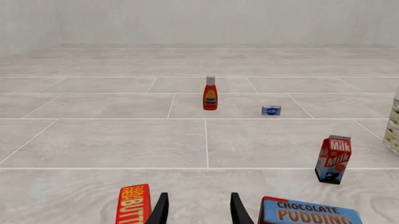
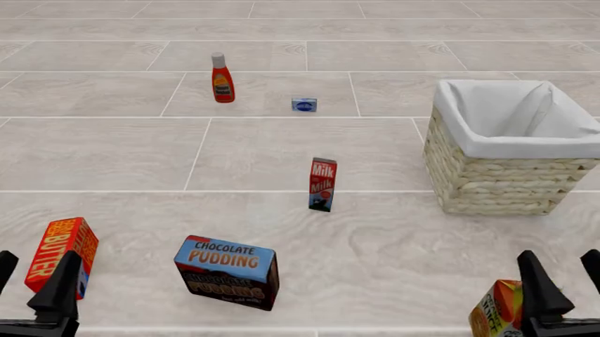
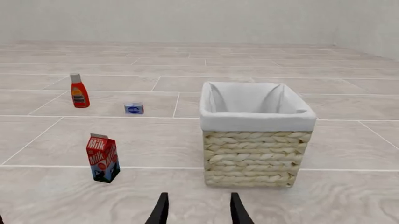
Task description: Pick the milk and place it in the basket.
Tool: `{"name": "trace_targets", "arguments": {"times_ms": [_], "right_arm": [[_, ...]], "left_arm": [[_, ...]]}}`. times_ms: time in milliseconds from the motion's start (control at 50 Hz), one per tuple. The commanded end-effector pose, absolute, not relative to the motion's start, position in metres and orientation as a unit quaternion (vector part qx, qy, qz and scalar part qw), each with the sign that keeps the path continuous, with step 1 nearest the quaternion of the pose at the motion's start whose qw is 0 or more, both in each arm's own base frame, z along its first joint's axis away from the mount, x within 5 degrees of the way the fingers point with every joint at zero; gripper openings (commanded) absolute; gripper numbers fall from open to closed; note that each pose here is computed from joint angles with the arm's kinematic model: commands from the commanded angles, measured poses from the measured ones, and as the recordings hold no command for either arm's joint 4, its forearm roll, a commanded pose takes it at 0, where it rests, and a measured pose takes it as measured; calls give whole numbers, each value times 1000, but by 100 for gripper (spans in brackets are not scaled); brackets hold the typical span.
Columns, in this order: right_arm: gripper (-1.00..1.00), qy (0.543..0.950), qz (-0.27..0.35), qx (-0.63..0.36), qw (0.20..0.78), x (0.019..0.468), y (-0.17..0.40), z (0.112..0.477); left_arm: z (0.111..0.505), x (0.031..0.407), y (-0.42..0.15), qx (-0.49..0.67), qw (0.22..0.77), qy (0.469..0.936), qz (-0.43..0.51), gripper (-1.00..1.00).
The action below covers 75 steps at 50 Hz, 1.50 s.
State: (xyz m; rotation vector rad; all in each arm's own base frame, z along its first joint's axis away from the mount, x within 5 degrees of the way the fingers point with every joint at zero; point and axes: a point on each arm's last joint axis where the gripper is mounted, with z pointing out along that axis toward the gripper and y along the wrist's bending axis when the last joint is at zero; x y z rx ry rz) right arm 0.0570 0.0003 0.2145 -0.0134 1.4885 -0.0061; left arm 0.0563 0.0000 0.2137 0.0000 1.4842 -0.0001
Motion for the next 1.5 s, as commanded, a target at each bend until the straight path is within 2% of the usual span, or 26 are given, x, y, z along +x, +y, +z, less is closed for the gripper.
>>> {"name": "trace_targets", "arguments": {"times_ms": [20, 180, 260, 380, 500, 800, 1080, 1360, 1500], "right_arm": [[100, 688, -12, 2, 726, 70, -1, 217], [100, 697, -30, -35, 716, 88, 1, 243], [100, 699, -43, -83, 709, 101, 6, 265], [100, 692, -27, -153, 705, 118, 21, 306], [100, 691, -43, -203, 692, 134, 30, 329], [100, 714, -51, -332, 615, 210, 77, 382], [100, 755, -41, -398, 520, 279, 120, 382], [100, 782, -18, -409, 470, 320, 152, 387], [100, 802, -12, -420, 426, 340, 166, 370]], "left_arm": [[214, 57, 0, 0, 737, 676, 0, 100], [214, 57, 0, 0, 737, 676, 0, 100], [214, 57, 0, 0, 737, 676, 0, 100], [214, 57, 0, 0, 737, 676, 0, 100], [214, 57, 0, 0, 737, 676, 0, 100], [214, 57, 0, 0, 737, 676, 0, 100], [214, 57, 0, 0, 737, 676, 0, 100], [214, 57, 0, 0, 737, 676, 0, 100], [214, 57, 0, 0, 737, 676, 0, 100]]}}
